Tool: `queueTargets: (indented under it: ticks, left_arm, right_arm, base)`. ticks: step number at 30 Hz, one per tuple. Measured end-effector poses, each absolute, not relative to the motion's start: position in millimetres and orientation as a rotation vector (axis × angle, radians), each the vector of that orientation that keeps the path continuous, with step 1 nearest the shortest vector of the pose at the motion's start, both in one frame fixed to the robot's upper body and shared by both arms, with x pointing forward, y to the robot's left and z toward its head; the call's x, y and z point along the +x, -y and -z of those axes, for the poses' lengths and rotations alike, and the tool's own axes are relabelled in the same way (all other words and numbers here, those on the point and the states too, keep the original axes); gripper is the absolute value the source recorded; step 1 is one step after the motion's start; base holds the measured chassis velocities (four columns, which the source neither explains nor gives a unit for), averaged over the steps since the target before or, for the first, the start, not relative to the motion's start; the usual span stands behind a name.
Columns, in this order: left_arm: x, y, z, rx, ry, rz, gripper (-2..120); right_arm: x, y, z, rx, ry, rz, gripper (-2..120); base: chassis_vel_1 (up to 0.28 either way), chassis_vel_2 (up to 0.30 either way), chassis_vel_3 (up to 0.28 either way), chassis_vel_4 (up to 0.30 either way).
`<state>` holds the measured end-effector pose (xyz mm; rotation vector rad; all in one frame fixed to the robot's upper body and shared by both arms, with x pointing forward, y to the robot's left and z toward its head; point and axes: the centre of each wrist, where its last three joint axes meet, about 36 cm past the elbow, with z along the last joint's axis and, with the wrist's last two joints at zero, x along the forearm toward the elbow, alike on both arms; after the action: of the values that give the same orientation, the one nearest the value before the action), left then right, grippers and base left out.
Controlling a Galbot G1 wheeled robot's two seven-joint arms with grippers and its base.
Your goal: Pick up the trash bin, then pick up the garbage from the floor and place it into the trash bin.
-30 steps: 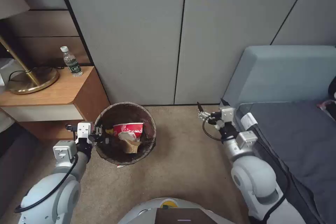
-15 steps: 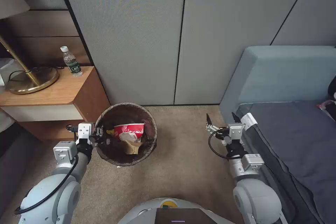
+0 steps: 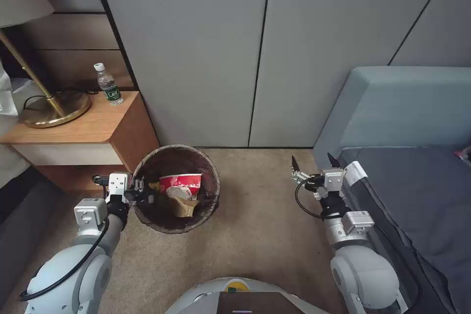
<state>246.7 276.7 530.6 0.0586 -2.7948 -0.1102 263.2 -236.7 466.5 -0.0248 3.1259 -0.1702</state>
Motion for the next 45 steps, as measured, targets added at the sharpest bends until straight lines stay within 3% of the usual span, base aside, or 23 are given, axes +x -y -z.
queueTargets:
  ticks: [45]
  left_arm:
    - [243.1, -276.0, -532.9, 0.068, 2.799, 0.107, 3]
  right_arm:
    - [275.7, 244.8, -470.1, -0.074, -3.141, 0.157, 100]
  base:
    - [0.044, 0.045, 0.050, 0.047]
